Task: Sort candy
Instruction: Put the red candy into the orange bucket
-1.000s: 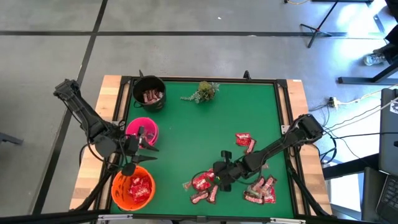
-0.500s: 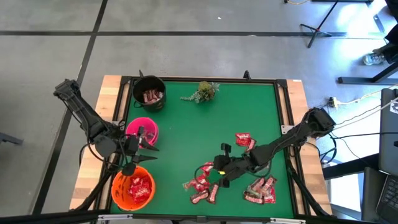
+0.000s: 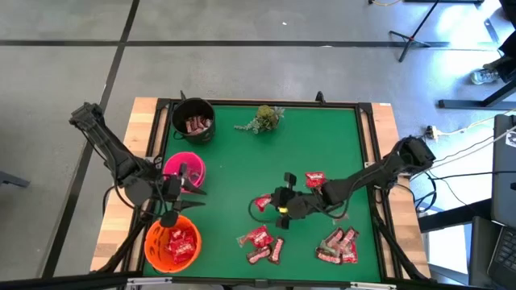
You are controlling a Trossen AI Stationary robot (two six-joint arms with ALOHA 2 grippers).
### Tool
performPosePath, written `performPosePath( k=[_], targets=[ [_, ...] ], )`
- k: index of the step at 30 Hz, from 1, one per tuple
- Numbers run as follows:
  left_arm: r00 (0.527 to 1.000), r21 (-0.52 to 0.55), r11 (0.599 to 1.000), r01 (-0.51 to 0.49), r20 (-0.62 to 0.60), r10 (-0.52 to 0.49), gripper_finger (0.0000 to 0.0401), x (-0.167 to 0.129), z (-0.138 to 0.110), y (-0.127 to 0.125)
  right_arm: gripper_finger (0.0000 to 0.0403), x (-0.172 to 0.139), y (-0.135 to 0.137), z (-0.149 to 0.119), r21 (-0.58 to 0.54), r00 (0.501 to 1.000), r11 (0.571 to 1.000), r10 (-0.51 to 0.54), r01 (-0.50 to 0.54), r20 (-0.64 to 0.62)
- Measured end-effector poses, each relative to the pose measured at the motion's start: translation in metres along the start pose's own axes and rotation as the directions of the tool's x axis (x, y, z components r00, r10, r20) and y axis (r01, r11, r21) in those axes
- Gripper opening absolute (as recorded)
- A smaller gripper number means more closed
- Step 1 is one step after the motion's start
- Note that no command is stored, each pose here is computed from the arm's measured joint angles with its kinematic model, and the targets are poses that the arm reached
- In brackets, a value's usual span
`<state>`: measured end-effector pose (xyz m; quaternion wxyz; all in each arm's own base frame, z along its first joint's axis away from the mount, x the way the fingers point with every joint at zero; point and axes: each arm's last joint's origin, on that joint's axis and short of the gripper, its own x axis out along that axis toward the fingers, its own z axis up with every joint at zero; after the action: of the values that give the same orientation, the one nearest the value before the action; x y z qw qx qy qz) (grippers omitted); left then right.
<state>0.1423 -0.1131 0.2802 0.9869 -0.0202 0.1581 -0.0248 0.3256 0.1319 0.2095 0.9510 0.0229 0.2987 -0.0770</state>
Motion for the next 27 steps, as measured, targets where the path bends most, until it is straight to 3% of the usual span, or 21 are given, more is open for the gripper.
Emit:
performPosePath(
  k=[9, 20, 27],
  targets=[
    [1.0, 0.021, 1.0, -0.007, -0.026, 0.008, 0.0132, 0.006, -0.004, -0.004, 0.0135, 0.009, -0.016, 0.005, 0.038, 1.0, 0.999, 0.018, -0.017, -0.022],
    [1.0, 0.024, 1.0, -0.006, -0.03, 0.007, 0.0132, 0.007, -0.005, -0.004, 0.0143, 0.01, -0.019, 0.007, 0.046, 1.0, 0.999, 0.019, -0.018, -0.022],
    [1.0, 0.024, 1.0, -0.006, -0.029, 0.007, 0.0132, 0.007, -0.005, -0.004, 0.0163, 0.027, -0.02, -0.008, 0.029, 0.995, 0.999, 0.029, -0.026, -0.1]
  ],
)
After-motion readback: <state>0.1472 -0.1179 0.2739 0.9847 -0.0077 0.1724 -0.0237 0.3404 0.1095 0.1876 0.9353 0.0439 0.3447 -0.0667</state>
